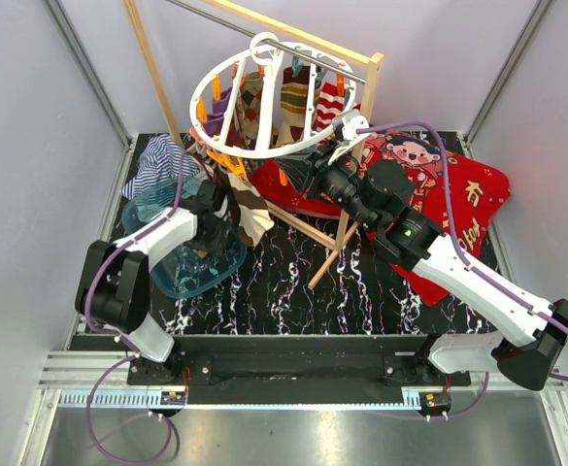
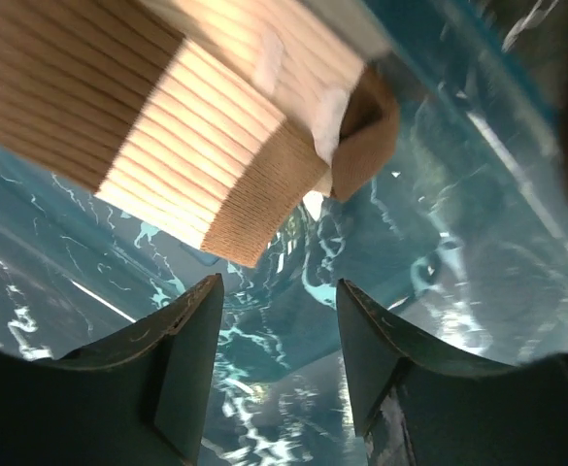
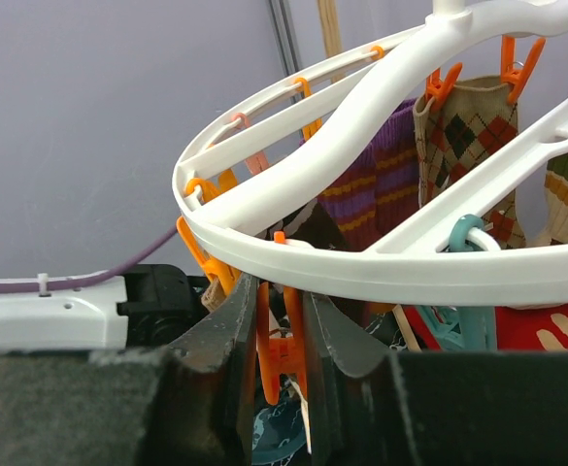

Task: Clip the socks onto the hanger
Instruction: Pick up the sock from the bin.

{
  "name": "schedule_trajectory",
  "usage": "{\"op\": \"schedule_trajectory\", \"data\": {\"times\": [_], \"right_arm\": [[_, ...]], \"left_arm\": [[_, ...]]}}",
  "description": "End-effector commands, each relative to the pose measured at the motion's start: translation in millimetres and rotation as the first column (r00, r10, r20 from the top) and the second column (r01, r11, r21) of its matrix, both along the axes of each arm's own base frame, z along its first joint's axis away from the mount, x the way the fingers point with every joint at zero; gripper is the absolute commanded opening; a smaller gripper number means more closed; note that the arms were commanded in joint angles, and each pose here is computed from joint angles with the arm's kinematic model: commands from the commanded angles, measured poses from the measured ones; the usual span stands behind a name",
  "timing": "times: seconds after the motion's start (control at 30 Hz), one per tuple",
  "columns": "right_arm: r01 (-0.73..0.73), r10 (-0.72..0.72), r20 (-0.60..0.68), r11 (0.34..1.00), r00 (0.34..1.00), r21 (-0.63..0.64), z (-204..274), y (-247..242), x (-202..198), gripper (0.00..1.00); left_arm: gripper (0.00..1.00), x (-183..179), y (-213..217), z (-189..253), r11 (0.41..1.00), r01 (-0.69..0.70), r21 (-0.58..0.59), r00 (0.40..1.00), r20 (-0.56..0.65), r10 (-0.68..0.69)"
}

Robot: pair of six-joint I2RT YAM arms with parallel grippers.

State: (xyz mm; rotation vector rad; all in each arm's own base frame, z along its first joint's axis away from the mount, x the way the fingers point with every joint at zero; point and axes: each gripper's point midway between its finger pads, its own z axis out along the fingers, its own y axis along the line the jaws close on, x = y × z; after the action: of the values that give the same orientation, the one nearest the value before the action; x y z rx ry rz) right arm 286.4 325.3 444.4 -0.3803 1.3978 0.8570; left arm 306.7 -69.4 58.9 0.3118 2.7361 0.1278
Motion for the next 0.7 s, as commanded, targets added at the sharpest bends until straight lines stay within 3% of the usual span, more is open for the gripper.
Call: {"op": "schedule_trajectory", "data": {"times": [0.0,0.07,0.33,0.67], "right_arm": [[0.031,-0.032,0.021,0.999,0.999,0.016,6.7,-7.6,4.0,0.02],[0.033,-0.033,0.019,0.999,0.999,0.013,5.3,-7.8,5.2,0.02],[0.027,-0.027,0.015,0.999,1.0,0.018,3.8,-6.3,5.6,0.01],[0.03,-0.03,0.016,0.999,0.999,0.019,3.1,-7.9,5.9,0.01]], "left_arm": [[0.54,11.0,12.9,4.2,0.98,0.098,0.172,0.995,-0.012,-0.097],[0.54,15.8,19.2,1.2,0.967,0.104,0.234,0.995,-0.023,-0.101],[0.52,37.2,6.4,-2.5,0.938,0.182,0.295,0.981,0.005,-0.192],[0.52,25.3,13.8,-38.3,0.912,0.238,0.334,0.97,-0.128,-0.206]]}}
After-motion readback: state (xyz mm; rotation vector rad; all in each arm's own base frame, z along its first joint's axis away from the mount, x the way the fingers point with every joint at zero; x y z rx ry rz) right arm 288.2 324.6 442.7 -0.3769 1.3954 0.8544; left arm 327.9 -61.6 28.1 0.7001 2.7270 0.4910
